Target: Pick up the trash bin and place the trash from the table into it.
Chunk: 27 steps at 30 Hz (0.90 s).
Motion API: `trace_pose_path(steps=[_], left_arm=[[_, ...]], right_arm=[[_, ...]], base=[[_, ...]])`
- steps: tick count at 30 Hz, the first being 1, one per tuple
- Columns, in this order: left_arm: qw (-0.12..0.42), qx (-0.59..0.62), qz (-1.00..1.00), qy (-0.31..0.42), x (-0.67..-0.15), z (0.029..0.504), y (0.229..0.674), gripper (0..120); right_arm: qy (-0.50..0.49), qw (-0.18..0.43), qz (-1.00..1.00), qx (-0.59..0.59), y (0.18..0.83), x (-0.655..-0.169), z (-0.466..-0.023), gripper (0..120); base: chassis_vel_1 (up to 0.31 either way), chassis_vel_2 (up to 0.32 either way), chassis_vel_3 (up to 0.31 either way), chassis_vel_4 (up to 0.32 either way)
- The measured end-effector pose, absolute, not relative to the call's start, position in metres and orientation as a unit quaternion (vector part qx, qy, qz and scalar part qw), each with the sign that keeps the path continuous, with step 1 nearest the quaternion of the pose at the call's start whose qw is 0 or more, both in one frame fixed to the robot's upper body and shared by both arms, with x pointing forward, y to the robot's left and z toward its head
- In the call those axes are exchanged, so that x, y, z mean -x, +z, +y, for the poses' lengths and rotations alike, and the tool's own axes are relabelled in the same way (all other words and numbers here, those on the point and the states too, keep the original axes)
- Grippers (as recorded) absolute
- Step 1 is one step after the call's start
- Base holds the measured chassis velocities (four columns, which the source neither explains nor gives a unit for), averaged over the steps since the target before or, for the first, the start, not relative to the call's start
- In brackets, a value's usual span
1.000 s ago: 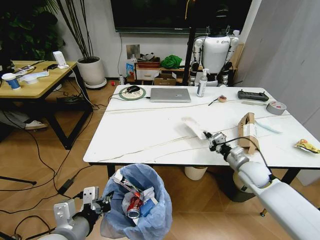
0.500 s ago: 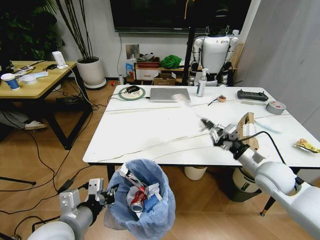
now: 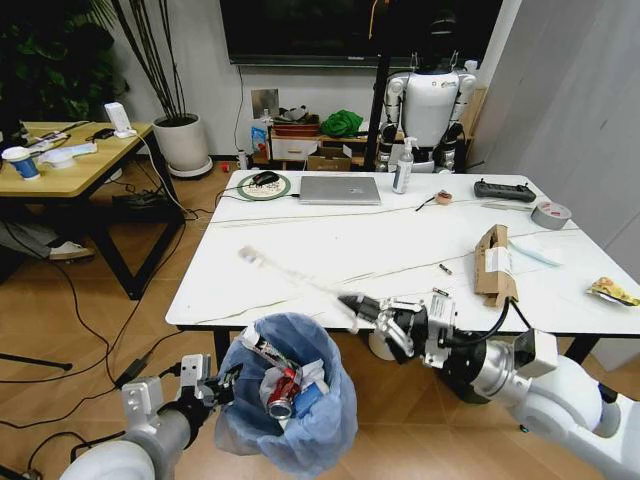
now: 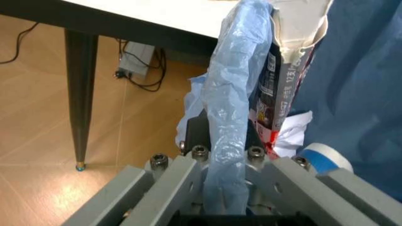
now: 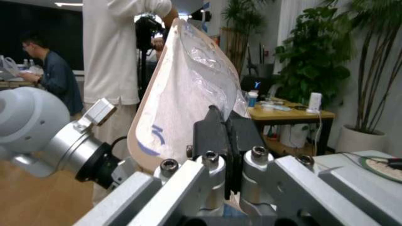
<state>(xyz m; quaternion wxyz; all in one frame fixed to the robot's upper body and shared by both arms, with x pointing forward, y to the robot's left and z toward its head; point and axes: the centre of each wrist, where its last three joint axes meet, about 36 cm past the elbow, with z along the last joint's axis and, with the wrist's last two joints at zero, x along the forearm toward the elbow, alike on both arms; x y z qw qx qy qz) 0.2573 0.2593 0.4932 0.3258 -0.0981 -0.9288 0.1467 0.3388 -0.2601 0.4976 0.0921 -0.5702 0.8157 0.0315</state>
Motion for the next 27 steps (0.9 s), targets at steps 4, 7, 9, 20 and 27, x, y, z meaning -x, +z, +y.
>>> trace_pose_path(steps=[4, 7, 9, 20, 27], left_arm=[[0.324, 0.111, -0.928, 0.148, -0.262, 0.258, 0.495, 0], [0.322, 0.125, -0.926, 0.153, -0.269, 0.255, 0.496, 0], [0.322, 0.130, -0.925, 0.155, -0.274, 0.254, 0.496, 0], [0.322, 0.147, -0.921, 0.165, -0.283, 0.246, 0.494, 0], [0.322, 0.145, -0.921, 0.166, -0.285, 0.246, 0.496, 0]], right_arm=[[0.038, 0.082, 0.816, 0.571, 0.485, -0.338, -0.257, 0], [0.046, 0.079, 0.816, 0.571, 0.481, -0.340, -0.251, 0], [0.050, 0.077, 0.816, 0.571, 0.479, -0.342, -0.247, 0], [0.062, 0.055, 0.821, 0.566, 0.461, -0.341, -0.242, 0], [0.056, 0.047, 0.827, 0.558, 0.452, -0.342, -0.247, 0]], base=[[0.000, 0.000, 0.000, 0.000], [0.000, 0.000, 0.000, 0.000], [0.000, 0.000, 0.000, 0.000], [0.000, 0.000, 0.000, 0.000], [0.000, 0.000, 0.000, 0.000]])
